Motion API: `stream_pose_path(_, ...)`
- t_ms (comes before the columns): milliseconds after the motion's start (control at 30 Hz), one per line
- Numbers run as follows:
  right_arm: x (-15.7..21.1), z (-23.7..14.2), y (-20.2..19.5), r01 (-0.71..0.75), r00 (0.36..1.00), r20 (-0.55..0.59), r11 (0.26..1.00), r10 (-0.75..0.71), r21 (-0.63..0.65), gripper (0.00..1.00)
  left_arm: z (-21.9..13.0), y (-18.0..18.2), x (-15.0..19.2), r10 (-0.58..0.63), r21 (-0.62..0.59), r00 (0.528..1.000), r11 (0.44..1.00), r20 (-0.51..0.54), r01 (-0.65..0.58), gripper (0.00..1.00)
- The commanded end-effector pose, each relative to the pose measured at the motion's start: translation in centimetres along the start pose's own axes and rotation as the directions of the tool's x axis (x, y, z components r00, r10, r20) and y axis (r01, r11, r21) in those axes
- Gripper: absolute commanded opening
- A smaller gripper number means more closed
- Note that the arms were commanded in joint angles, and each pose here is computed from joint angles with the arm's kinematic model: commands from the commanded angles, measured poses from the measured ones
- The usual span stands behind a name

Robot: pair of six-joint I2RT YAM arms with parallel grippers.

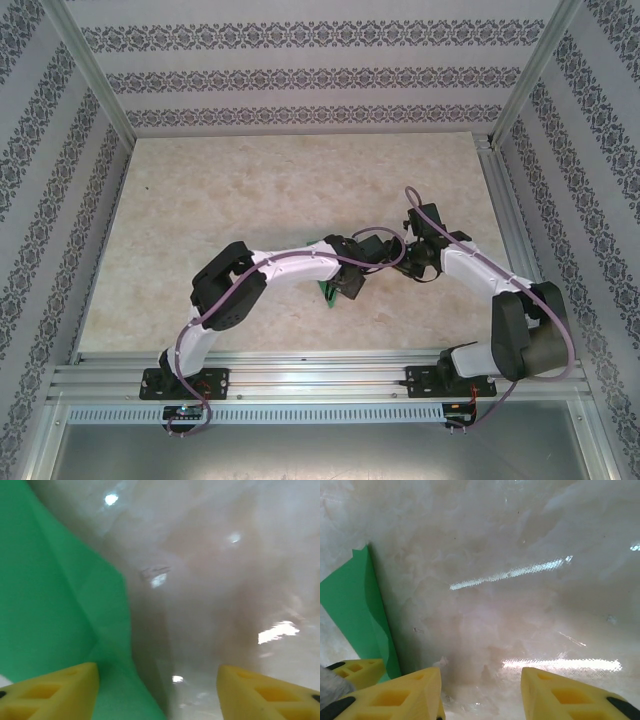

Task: Fold a paper plane with a square sheet of paper (fold left side to right side)
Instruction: Fold the wing for the fifth time at the center of the table.

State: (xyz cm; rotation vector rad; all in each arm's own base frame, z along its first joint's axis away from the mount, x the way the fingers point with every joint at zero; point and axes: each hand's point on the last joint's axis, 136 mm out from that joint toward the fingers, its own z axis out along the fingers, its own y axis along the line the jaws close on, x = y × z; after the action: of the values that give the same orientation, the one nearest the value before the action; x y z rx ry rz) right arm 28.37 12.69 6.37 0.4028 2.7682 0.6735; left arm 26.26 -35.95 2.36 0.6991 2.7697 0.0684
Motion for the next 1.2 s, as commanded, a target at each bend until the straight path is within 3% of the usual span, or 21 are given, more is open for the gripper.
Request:
stream_pose_path(0,0.1,-0.5,-0.1,0.019,1.000,0.010,1.000,-0.019,-0.019,0.46,-0.8,2.2,0.2,0.017,-0.123,1.000,0.992,-0.007,-0.018,0.55)
stream_pose_path(300,0.4,-0.5,-0.3,0.018,1.000,0.002,1.000,-0.018,-0.023,0.45,-1.8,2.6,-0.6,-0.035,-0.060,0.998,0.997,0.054,0.039,0.20)
stream_pose_path(567,0.9,-0.1,-0.5,0.020,1.000,-0.012,0.999,-0.021,-0.033,0.44,-2.3,3.1,-0.4,-0.198,0.202,0.976,0.963,0.091,0.177,0.11)
stream_pose_path(867,1.4,0.9,1.6,0.027,0.999,-0.035,0.988,-0.033,-0.151,0.44,-3.7,3.6,-1.9,-0.392,0.557,0.914,0.785,0.107,0.272,0.08)
stream_pose_path(1167,1.1,2.1,4.6,0.069,0.996,-0.041,0.974,-0.079,-0.214,0.43,-3.9,3.1,-2.6,-0.438,0.738,0.895,0.631,0.084,0.239,0.06)
